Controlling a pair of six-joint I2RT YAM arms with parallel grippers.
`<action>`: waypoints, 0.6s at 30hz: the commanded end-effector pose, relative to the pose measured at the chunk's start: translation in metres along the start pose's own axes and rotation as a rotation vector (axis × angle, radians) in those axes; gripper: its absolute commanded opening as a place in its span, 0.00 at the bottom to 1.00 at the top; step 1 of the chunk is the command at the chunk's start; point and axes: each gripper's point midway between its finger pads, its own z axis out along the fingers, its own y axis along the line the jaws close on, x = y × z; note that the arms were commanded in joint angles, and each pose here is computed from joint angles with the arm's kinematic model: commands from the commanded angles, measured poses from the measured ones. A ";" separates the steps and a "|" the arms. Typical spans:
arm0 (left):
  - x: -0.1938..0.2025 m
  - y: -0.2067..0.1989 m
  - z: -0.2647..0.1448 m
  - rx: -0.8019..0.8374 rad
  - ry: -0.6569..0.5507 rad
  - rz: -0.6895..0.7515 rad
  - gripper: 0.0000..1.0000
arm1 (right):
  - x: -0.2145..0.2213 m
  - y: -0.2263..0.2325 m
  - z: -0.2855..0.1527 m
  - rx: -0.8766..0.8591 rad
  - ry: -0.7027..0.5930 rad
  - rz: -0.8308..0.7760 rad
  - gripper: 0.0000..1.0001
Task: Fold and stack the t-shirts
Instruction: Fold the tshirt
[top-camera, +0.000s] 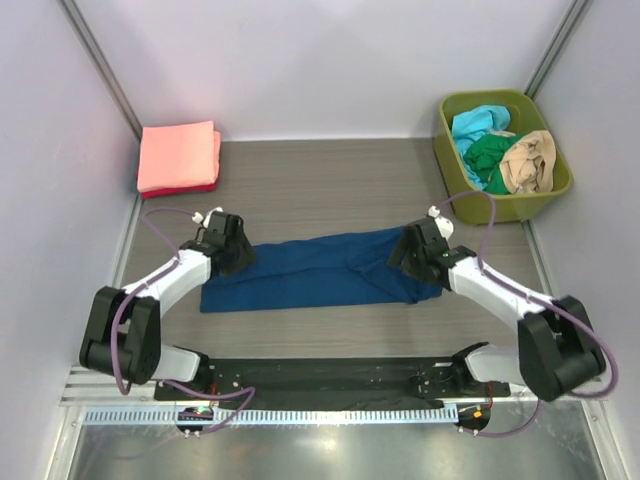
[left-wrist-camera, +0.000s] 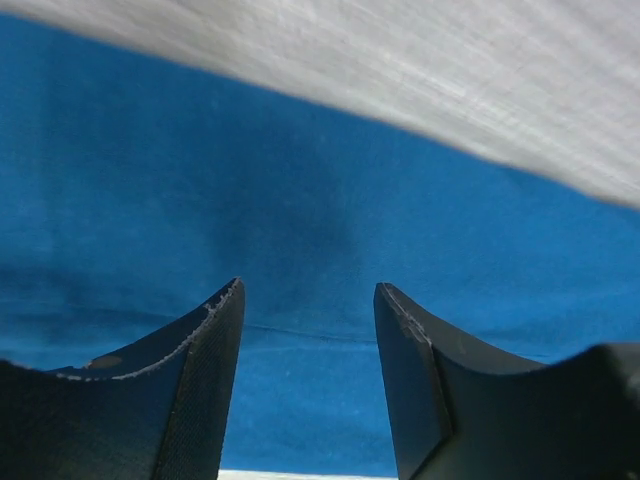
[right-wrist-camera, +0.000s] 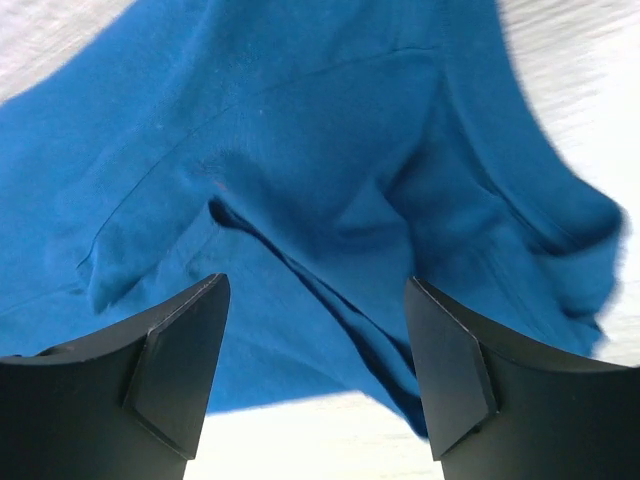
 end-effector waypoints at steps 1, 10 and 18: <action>0.009 -0.012 0.011 0.051 0.023 -0.023 0.55 | -0.008 0.020 0.011 -0.014 0.011 0.009 0.77; 0.051 0.005 0.024 0.031 0.141 -0.039 0.54 | -0.023 0.037 0.096 0.105 0.117 -0.056 0.81; 0.133 -0.021 -0.013 0.147 0.294 -0.164 0.52 | -0.101 0.176 0.191 -0.149 0.126 -0.107 0.78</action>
